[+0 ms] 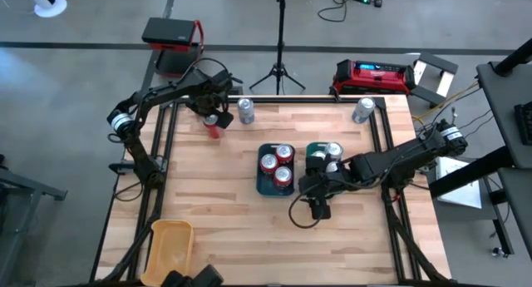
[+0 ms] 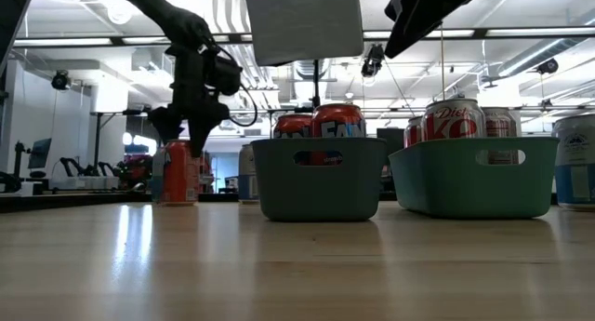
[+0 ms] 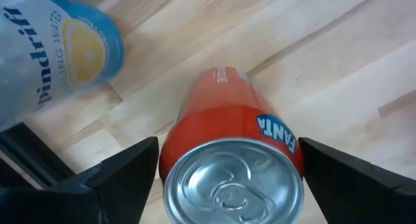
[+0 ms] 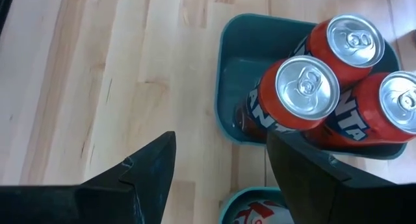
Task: Sort soda cans
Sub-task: Put the orange soda can into the dark green bin
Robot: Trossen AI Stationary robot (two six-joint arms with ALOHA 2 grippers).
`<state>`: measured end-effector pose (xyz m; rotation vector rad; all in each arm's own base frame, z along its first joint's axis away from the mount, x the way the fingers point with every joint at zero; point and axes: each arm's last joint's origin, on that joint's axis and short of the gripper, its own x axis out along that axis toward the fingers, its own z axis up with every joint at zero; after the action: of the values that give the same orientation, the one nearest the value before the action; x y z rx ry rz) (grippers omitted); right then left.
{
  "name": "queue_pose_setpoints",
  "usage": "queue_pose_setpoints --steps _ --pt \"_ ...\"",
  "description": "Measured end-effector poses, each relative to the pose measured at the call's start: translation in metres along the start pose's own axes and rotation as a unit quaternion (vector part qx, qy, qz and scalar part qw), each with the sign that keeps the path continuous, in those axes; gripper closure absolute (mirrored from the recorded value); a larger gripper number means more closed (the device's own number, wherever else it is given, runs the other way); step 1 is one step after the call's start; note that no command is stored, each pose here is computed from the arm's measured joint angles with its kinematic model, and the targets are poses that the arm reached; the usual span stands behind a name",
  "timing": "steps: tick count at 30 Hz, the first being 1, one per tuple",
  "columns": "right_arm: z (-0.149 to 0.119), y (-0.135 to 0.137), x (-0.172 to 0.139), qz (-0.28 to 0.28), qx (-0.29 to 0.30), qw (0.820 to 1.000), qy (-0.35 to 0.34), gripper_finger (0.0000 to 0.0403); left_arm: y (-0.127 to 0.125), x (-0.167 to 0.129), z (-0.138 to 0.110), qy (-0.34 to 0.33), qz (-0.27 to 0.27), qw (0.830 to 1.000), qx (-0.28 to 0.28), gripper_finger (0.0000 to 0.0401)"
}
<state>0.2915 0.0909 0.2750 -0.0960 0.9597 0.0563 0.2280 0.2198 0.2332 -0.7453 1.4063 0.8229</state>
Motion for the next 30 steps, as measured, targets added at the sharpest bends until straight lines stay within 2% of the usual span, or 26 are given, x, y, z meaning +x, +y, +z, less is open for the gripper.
queue_pose_setpoints --steps 9,14,24,30 --pt "-0.004 0.000 0.004 -0.001 0.002 1.000 0.007 0.0156 0.000 0.013 0.004 0.026 0.006 1.000 -0.001 0.0047" --pt "-0.006 0.000 0.005 -0.001 0.002 1.000 0.009 0.0163 0.000 0.022 0.007 0.041 0.009 0.999 0.005 0.0052" --pt "-0.008 0.000 0.007 -0.002 0.001 1.000 0.013 0.0165 0.000 0.026 0.006 0.062 0.006 0.998 0.024 0.0111" --pt "-0.008 0.000 0.007 -0.002 0.001 1.000 0.013 0.0156 0.001 0.015 -0.001 0.099 0.004 0.995 0.025 0.0114"
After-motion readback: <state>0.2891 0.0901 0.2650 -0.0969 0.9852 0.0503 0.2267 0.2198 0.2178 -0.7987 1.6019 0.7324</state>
